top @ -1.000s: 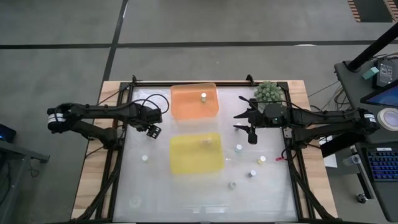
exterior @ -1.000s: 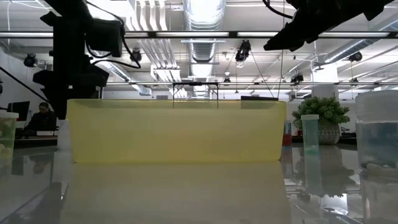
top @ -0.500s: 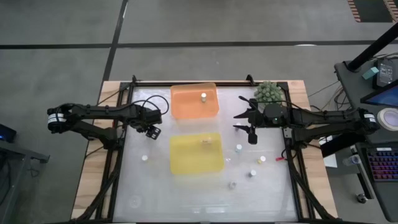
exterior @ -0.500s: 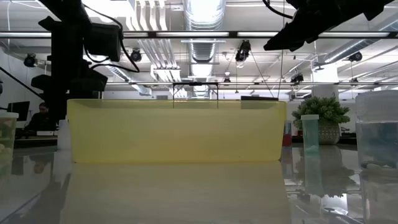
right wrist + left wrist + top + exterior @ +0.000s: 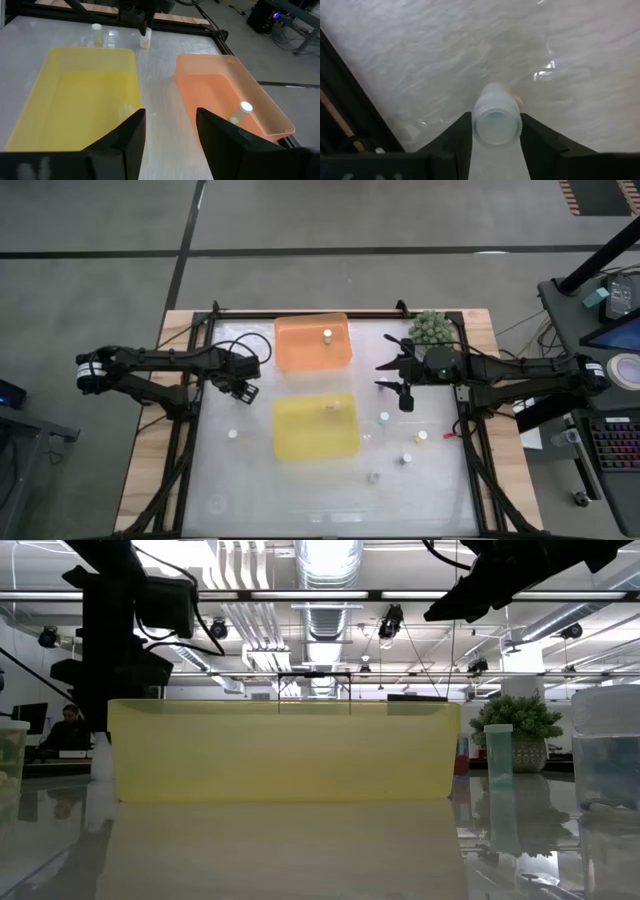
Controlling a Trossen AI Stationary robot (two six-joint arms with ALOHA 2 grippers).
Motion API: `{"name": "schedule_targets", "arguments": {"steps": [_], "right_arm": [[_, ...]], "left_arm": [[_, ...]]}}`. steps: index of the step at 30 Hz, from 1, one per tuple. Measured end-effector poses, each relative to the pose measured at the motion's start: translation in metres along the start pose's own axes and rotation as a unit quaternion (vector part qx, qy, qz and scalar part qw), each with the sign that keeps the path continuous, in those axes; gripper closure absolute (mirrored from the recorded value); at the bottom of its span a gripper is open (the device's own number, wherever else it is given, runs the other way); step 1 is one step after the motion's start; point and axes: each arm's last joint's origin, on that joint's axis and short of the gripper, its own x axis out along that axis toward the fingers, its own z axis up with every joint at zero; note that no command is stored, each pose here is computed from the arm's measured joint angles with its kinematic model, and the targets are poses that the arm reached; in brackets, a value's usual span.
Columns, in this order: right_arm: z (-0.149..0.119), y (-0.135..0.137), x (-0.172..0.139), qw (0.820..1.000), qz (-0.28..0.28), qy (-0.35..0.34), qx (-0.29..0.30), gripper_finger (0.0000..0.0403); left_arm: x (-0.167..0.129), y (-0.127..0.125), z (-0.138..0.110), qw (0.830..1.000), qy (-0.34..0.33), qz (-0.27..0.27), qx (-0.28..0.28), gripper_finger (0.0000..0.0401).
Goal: Pick and place medicine bottles into bin by pill shape (circle, oval)
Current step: Put the top transparent capsule bottle into the yellow bin
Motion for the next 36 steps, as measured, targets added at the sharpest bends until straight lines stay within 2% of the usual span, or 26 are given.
{"name": "schedule_targets", "arguments": {"steps": [6,11,17,21,24,26,36], "right_arm": [[0.000,0.000,0.000,1.000,0.000,0.000,0.000,0.0236],[0.000,0.000,0.000,1.000,-0.001,0.000,-0.002,0.0236],[0.000,0.000,0.000,1.000,-0.003,0.001,-0.007,0.0236],[0.000,0.000,0.000,1.000,-0.003,0.001,-0.007,0.0236],[0.000,0.000,0.000,1.000,-0.003,0.001,-0.009,0.0236],[-0.001,0.000,0.000,1.000,-0.003,0.002,-0.009,0.0236],[-0.006,0.001,0.002,1.000,-0.002,0.009,-0.010,0.0236]], "left_arm": [[-0.030,-0.006,0.012,1.000,-0.016,-0.024,0.011,0.0281],[-0.072,-0.017,0.027,0.994,-0.053,-0.090,0.028,0.0281],[-0.117,-0.037,0.033,0.977,-0.089,-0.181,0.077,0.0281],[-0.136,-0.063,0.029,0.958,-0.115,-0.238,0.115,0.0281],[-0.143,-0.089,0.026,0.944,-0.128,-0.270,0.141,0.0281],[-0.144,-0.105,0.024,0.942,-0.122,-0.277,0.148,0.0280],[-0.122,-0.180,0.013,0.942,-0.076,-0.240,0.220,0.0280]]}}
